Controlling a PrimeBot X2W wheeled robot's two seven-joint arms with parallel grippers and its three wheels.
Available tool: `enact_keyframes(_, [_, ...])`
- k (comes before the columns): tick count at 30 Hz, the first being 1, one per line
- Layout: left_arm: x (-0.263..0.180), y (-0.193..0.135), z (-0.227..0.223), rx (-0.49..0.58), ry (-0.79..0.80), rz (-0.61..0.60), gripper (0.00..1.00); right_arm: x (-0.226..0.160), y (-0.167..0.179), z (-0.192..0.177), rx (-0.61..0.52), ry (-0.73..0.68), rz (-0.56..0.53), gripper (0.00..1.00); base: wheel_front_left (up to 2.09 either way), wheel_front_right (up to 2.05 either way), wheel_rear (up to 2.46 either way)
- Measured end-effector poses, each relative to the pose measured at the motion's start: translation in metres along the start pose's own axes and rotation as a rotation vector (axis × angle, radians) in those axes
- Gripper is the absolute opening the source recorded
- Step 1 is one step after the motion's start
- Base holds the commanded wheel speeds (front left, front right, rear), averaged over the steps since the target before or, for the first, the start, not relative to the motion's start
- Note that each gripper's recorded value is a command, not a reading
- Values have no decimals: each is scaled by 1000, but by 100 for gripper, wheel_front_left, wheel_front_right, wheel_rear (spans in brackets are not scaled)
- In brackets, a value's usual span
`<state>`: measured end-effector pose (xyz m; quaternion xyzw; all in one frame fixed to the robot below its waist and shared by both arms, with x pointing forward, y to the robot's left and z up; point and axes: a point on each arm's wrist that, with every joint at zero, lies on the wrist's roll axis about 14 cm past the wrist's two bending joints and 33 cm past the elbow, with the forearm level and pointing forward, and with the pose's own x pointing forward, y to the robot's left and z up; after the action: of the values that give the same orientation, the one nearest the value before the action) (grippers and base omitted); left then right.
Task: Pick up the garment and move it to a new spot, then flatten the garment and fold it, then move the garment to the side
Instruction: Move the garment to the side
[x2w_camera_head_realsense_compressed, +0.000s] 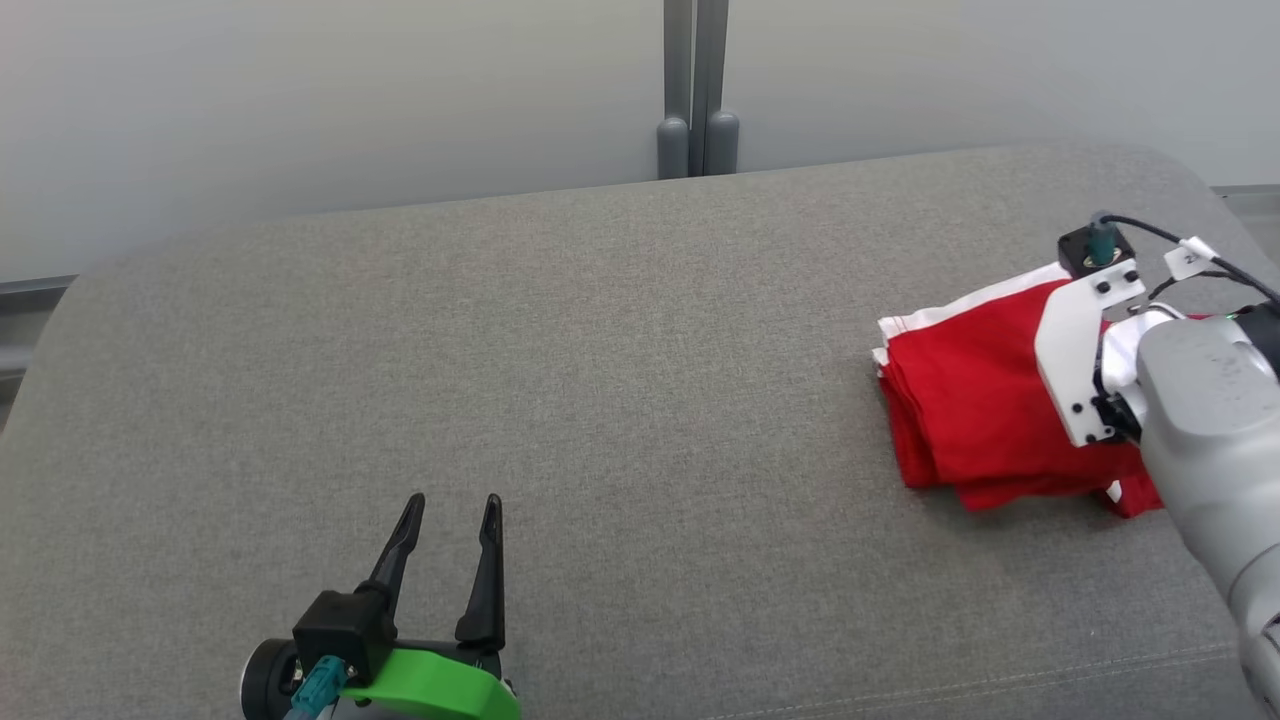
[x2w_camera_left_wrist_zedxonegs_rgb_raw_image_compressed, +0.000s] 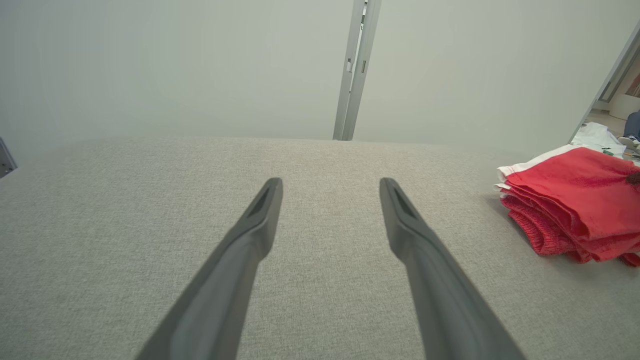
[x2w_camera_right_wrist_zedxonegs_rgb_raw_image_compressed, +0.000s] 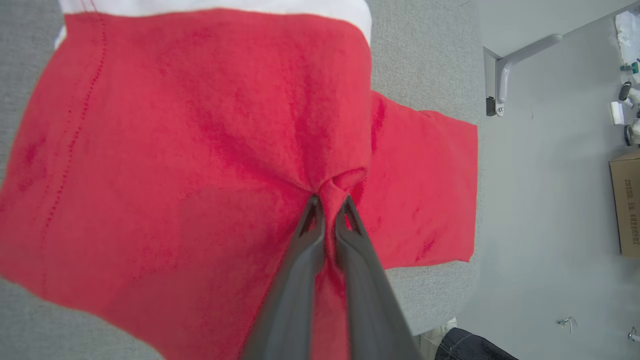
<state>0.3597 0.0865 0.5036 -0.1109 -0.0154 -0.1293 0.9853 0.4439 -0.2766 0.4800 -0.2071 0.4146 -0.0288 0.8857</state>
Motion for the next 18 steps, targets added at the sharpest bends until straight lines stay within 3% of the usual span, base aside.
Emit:
enact_keyframes(10, [3, 5, -8, 0, 25, 5, 100, 2, -48, 6, 22, -22, -70, 0, 0, 0, 0])
enact_keyframes(18, [7, 16, -16, 8, 47, 22, 100, 14, -87, -18, 33, 52, -134, 0, 0, 0, 0])
